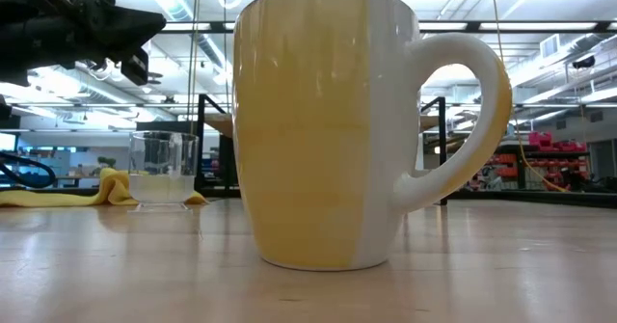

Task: Stack small to large cups/mugs on shelf
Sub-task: Put the yellow mug on the shelf

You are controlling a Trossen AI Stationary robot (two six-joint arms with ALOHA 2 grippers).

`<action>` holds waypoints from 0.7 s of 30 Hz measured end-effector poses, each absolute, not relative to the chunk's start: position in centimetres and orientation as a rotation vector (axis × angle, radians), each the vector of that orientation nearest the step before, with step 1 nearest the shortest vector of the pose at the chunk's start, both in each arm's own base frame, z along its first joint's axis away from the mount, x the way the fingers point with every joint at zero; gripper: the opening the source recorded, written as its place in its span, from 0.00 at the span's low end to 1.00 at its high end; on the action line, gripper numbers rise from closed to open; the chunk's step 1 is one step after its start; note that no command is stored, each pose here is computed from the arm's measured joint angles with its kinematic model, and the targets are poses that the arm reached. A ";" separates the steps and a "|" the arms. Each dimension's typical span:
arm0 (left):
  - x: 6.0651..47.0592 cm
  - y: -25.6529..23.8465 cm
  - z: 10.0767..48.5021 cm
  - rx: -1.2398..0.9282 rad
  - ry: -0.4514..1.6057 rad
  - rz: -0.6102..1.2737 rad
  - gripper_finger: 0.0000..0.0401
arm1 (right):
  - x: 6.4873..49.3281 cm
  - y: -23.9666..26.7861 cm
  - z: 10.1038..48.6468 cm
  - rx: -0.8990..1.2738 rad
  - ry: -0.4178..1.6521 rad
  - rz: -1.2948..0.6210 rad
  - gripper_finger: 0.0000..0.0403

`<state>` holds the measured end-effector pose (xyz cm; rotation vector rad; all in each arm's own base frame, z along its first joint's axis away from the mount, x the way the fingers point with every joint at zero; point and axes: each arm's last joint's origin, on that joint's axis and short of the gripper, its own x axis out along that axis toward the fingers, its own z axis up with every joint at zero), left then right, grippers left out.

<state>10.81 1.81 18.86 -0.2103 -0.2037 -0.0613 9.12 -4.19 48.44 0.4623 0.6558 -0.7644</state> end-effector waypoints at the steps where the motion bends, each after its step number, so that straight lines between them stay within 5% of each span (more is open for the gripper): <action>1: 10.8 1.8 18.9 -0.221 -0.203 -0.062 0.06 | 8.6 -3.6 47.4 0.495 0.665 -0.762 0.27; 9: 10.8 1.8 18.7 -0.271 -0.187 -0.064 0.09 | 6.5 -0.8 37.1 0.692 0.734 -0.648 0.26; 21: 10.9 1.8 18.6 -0.280 -0.179 -0.064 0.06 | 13.3 4.4 26.8 0.556 0.563 -0.132 0.26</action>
